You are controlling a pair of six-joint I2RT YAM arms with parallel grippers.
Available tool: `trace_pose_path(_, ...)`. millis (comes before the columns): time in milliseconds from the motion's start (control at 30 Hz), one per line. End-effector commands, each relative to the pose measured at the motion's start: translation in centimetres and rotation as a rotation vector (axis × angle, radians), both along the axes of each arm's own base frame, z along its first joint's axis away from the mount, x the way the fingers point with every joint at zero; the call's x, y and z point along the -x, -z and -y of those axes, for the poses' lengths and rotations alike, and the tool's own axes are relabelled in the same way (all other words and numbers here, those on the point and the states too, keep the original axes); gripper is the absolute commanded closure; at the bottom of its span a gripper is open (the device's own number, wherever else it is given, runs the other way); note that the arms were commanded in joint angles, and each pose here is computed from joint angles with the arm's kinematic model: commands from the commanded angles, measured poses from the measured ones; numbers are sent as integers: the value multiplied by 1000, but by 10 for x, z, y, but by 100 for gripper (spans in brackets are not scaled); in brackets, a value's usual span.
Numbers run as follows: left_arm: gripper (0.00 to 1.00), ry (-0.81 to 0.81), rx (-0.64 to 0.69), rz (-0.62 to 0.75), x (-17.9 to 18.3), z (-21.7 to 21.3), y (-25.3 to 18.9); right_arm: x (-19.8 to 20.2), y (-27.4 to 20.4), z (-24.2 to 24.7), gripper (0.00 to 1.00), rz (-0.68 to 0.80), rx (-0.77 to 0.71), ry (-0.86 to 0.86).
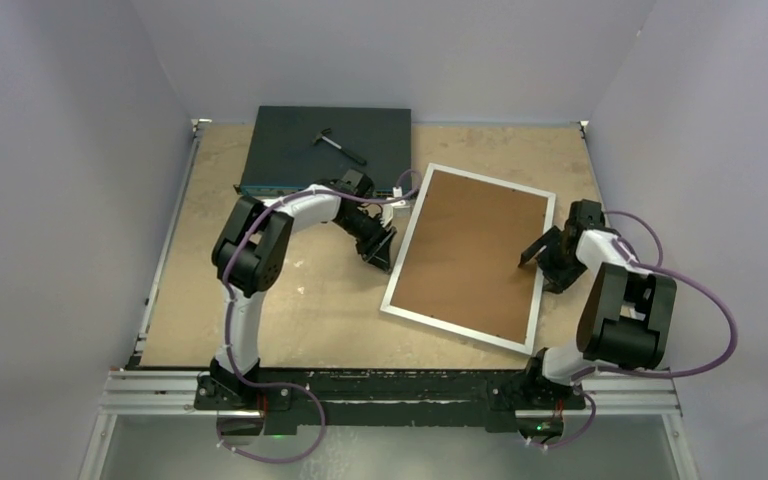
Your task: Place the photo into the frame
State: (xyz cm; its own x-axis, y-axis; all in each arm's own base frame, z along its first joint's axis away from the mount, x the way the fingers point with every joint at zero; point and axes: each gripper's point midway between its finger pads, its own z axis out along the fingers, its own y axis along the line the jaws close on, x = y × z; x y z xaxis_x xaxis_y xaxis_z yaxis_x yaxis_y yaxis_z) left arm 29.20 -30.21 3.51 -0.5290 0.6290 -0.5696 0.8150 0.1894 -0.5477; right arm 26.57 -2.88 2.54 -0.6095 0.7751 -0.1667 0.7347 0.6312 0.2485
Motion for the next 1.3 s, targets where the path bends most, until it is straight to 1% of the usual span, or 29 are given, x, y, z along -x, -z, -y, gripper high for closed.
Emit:
trace_pose_path(0,62,62,66,21,14,15,-6,-59,-18,-8,28,172,-80,6)
trace_pose_path(67,63,56,61,26,12,21,0,-74,-18,-4,31,188,-77,14)
trace_pose_path(167,65,19,72,37,1,32,3,-89,-13,2,33,190,-74,39)
trace_pose_path(433,67,-70,102,116,-43,59,-3,-128,4,13,34,205,-67,58)
trace_pose_path(467,67,-87,102,131,-50,61,-2,-131,3,13,34,207,-67,54)
trace_pose_path(533,68,-114,98,144,-61,65,1,-132,-2,19,30,206,-38,47)
trace_pose_path(600,69,-127,95,143,-69,69,3,-129,-15,32,20,204,25,60)
trace_pose_path(667,70,-138,89,145,-73,71,6,-119,-30,46,9,200,85,78)
trace_pose_path(733,71,-152,82,157,-76,70,7,-103,-45,58,4,183,141,97)
trace_pose_path(767,71,-156,77,160,-77,69,9,-92,-52,62,4,171,162,101)
trace_pose_path(867,72,-164,63,167,-77,66,11,-62,-65,60,4,138,189,92)
trace_pose_path(967,74,-174,59,173,-78,65,9,-31,-70,47,6,102,163,70)
trace_pose_path(1033,74,-179,62,176,-79,64,7,-9,-72,39,7,60,146,54)
trace_pose_path(1100,74,-183,69,176,-79,63,6,13,-73,39,7,8,170,56)
trace_pose_path(1167,75,-183,80,156,-78,62,5,25,-75,37,7,-13,169,55)
trace_pose_path(1267,75,-179,92,141,-76,62,4,33,-65,21,8,-27,94,38)
